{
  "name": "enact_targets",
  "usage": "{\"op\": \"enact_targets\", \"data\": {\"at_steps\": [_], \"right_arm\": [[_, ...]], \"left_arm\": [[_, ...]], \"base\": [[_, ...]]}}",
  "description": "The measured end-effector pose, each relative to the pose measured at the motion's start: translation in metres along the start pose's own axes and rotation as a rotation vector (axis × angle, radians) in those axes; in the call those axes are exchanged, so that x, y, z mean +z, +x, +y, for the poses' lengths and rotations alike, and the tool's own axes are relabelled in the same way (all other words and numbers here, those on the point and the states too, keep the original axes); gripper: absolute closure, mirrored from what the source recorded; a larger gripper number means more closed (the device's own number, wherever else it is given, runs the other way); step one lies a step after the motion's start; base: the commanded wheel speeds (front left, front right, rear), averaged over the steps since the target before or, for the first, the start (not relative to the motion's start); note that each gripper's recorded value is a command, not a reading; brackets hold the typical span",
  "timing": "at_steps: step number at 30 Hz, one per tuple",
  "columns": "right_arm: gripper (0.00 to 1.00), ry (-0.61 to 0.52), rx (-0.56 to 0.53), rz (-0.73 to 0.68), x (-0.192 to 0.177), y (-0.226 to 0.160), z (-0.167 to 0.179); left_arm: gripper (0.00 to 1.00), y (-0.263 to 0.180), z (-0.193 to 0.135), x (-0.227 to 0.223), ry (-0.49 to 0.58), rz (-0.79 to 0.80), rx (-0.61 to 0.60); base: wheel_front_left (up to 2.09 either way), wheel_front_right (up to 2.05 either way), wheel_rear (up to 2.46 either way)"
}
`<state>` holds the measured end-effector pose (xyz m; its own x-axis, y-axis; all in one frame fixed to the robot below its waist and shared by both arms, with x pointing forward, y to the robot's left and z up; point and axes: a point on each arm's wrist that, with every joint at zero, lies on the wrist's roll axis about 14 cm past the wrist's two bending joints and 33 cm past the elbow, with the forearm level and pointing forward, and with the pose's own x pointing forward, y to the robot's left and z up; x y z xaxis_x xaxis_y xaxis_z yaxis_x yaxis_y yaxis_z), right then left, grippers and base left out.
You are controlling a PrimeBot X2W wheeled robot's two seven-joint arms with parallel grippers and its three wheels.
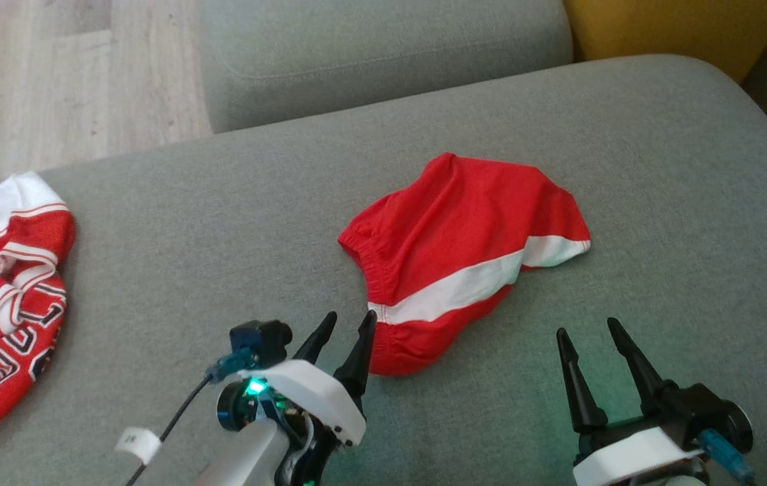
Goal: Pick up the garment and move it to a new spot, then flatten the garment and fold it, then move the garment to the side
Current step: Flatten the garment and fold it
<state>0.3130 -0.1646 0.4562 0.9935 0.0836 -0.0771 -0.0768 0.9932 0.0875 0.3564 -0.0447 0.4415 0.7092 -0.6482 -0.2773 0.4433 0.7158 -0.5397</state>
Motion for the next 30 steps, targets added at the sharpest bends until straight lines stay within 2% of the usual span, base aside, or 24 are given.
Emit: {"op": "enact_targets", "data": {"at_steps": [3, 14, 15, 16, 19, 26, 30], "right_arm": [[0.00, -0.003, -0.013, 0.009, -0.002, 0.001, -0.004], [0.00, -0.005, -0.037, 0.026, -0.006, 0.005, -0.012], [0.00, -0.005, -0.037, 0.027, -0.006, 0.005, -0.012], [0.00, -0.005, -0.036, 0.027, -0.006, 0.005, -0.011], [0.00, -0.004, -0.035, 0.027, -0.006, 0.005, -0.011], [0.00, -0.007, -0.032, 0.011, -0.001, 0.005, -0.010], [0.00, -0.008, -0.030, -0.004, 0.003, 0.004, -0.010]], "left_arm": [[0.00, 0.009, 0.001, -0.007, 0.011, 0.050, -0.009], [0.00, 0.026, 0.001, -0.023, -0.074, 0.141, -0.043], [0.11, 0.027, -0.001, -0.023, -0.091, 0.143, -0.051], [0.38, 0.027, -0.002, -0.024, -0.103, 0.146, -0.057], [1.00, 0.027, -0.010, -0.026, -0.160, 0.156, -0.085], [1.00, 0.026, -0.024, -0.029, -0.188, 0.173, -0.123], [1.00, 0.024, -0.026, -0.007, -0.210, 0.069, -0.132]], "base": [[0.00, 0.00, 0.00], [0.00, 0.00, 0.00], [0.00, 0.00, 0.00], [0.00, 0.00, 0.00], [0.00, 0.00, 0.00], [0.00, 0.00, 0.00], [0.00, 0.00, 0.00]]}}
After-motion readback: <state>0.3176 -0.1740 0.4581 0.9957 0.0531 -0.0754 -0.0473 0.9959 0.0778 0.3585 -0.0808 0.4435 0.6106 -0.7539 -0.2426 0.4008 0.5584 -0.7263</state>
